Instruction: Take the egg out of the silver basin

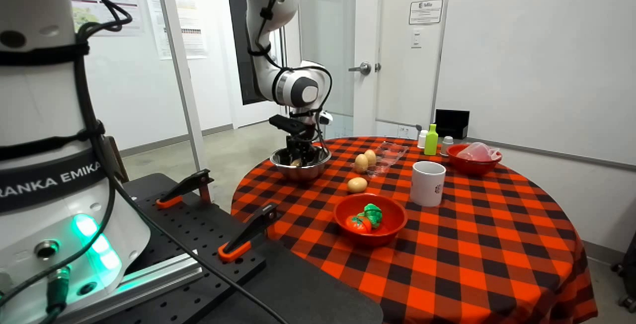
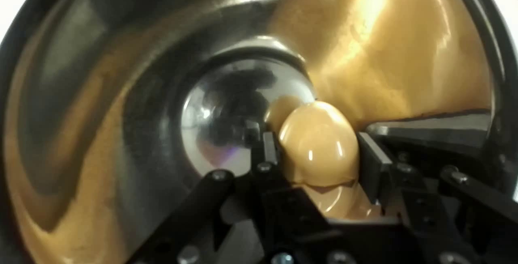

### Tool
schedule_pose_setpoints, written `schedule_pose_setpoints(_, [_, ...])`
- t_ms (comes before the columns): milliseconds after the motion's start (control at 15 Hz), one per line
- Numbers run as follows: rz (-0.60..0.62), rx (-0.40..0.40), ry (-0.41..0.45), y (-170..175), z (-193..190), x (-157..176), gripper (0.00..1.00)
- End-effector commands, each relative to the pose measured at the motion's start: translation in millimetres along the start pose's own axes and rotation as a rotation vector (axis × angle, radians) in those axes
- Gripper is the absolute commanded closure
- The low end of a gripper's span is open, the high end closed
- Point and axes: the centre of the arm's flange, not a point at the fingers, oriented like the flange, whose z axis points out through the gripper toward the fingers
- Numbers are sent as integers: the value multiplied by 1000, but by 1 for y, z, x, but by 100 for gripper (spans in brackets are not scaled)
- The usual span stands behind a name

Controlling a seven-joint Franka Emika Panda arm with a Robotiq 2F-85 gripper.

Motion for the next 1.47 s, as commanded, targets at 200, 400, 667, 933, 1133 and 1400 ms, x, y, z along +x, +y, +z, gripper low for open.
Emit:
schedule_pose_setpoints(200, [-22, -32, 29, -9, -28, -11, 77])
schedule_pose_setpoints(400, [-26, -84, 70, -13, -66, -24, 77])
schedule_pose_setpoints(667, [-13, -150, 127, -17, -121, -41, 77])
schedule_pose_setpoints(933, [45, -216, 144, -8, -159, -57, 77])
schedule_pose_setpoints(1133, [108, -247, 112, 12, -167, -65, 77])
schedule_pose_setpoints(1400, [190, -260, 77, 43, -158, -78, 77])
